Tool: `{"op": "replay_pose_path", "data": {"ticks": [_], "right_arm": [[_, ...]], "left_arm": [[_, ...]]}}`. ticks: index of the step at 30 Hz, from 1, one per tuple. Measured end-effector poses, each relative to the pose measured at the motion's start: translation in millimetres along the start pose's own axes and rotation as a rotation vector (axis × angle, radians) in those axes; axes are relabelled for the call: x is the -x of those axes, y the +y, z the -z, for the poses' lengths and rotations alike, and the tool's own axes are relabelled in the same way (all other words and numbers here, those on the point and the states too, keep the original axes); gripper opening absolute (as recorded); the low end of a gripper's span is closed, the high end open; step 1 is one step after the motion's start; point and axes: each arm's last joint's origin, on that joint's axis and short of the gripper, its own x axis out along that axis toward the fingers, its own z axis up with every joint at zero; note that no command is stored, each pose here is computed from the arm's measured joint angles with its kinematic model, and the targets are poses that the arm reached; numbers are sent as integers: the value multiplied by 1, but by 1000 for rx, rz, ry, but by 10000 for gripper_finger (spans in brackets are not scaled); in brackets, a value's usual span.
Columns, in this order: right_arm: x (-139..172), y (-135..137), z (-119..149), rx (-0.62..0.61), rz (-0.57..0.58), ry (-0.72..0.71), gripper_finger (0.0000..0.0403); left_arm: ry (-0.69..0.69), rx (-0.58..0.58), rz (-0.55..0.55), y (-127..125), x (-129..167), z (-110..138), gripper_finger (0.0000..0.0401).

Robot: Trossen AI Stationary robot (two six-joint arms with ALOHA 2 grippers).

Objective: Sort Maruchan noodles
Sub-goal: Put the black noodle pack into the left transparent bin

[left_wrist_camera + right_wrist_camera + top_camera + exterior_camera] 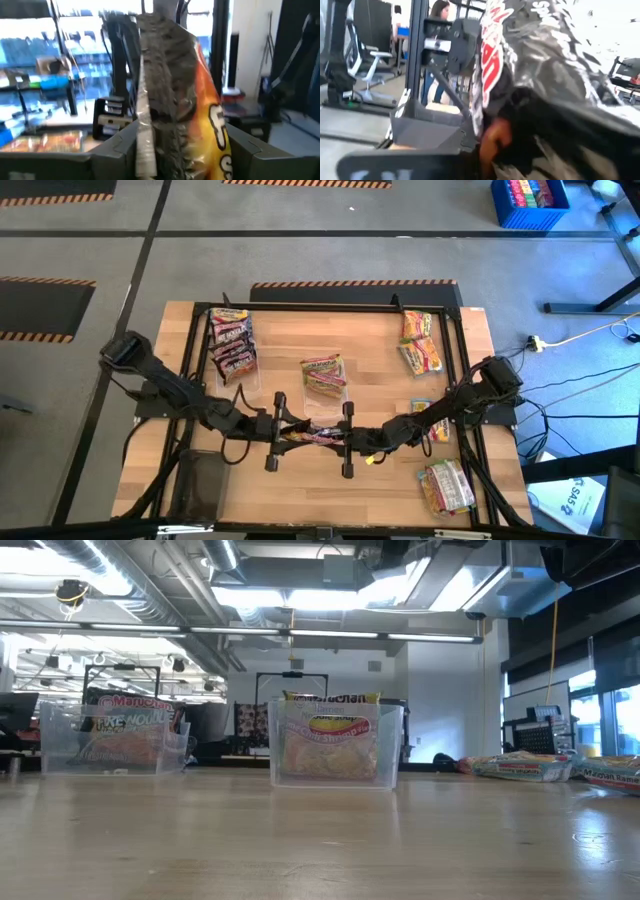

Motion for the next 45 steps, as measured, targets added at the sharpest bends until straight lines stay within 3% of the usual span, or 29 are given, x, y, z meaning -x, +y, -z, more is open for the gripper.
{"op": "replay_pose_path", "data": {"ticks": [9,13,16,21,25,35,41,45], "right_arm": [[1,0,25,-10,-13,242,84],[-7,-11,37,-72,-35,419,75],[-17,-22,39,-120,-56,515,80],[-26,-25,31,-137,-96,508,79],[-28,-23,28,-132,-138,505,80],[-29,-24,28,-131,-128,506,81],[-29,-24,28,-135,-126,509,83],[-29,-24,28,-137,-123,503,89]], "left_arm": [[357,122,-7,19,35,-42,244],[534,207,33,23,32,-62,249],[608,189,16,25,18,-74,248],[770,151,-12,29,-2,-70,249],[820,121,-35,33,-17,-60,247],[955,160,30,33,-43,-23,246],[969,154,23,32,-45,-18,241],[972,159,20,33,-45,-18,212]]}}
